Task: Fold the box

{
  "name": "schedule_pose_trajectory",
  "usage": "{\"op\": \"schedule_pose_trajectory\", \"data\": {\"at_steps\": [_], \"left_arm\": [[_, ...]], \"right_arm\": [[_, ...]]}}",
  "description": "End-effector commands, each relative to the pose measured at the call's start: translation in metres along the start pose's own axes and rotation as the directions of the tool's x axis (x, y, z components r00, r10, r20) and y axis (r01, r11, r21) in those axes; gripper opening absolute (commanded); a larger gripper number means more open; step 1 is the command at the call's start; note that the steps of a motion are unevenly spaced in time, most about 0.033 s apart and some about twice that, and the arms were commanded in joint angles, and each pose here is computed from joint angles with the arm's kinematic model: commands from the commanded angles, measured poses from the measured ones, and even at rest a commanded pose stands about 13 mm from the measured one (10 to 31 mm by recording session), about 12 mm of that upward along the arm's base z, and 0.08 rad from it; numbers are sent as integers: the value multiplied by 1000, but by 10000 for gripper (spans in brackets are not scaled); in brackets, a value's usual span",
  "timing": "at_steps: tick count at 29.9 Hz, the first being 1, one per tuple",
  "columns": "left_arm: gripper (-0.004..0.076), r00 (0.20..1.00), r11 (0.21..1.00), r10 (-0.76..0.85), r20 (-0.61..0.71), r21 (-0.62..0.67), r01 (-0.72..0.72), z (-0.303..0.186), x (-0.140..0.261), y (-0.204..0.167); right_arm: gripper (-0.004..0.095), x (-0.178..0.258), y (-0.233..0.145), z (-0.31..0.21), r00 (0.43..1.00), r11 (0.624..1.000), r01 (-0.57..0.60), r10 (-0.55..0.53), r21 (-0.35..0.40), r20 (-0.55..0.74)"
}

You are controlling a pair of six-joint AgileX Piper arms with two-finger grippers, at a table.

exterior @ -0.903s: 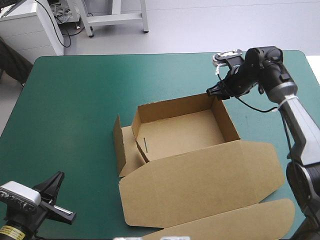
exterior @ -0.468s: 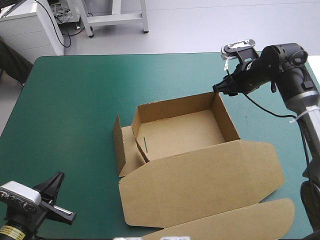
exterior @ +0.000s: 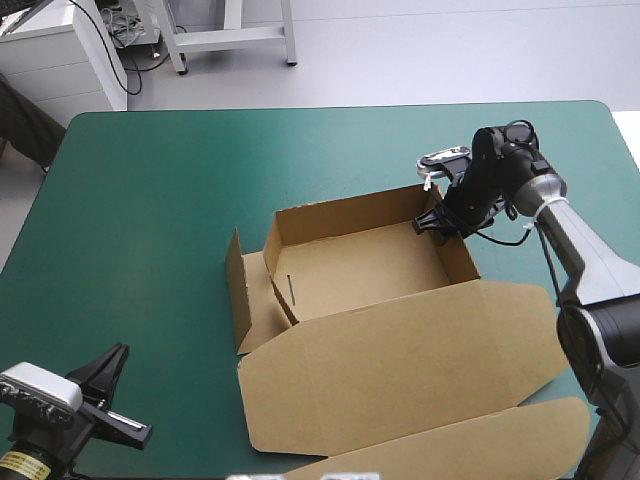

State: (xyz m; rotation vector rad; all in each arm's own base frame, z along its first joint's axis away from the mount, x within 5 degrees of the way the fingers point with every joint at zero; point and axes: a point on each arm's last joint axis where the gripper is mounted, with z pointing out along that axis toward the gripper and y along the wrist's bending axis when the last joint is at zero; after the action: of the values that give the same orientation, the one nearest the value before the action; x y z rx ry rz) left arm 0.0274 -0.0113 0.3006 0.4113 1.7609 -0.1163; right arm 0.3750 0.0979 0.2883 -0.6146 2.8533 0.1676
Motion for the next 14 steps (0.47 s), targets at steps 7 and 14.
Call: {"op": "schedule_pose_trajectory", "data": {"at_steps": [7,14], "left_arm": [[-8,997,1000,-16,78,-6,16,-1,-13,2],[-8,997,1000,-16,76,-6,16,-1,-13,2]], "right_arm": [[183,-5,-1,11,997,998,-66,65,-15,-31],[-20,0,3,-20,995,996,-86,86,-1,45]]}}
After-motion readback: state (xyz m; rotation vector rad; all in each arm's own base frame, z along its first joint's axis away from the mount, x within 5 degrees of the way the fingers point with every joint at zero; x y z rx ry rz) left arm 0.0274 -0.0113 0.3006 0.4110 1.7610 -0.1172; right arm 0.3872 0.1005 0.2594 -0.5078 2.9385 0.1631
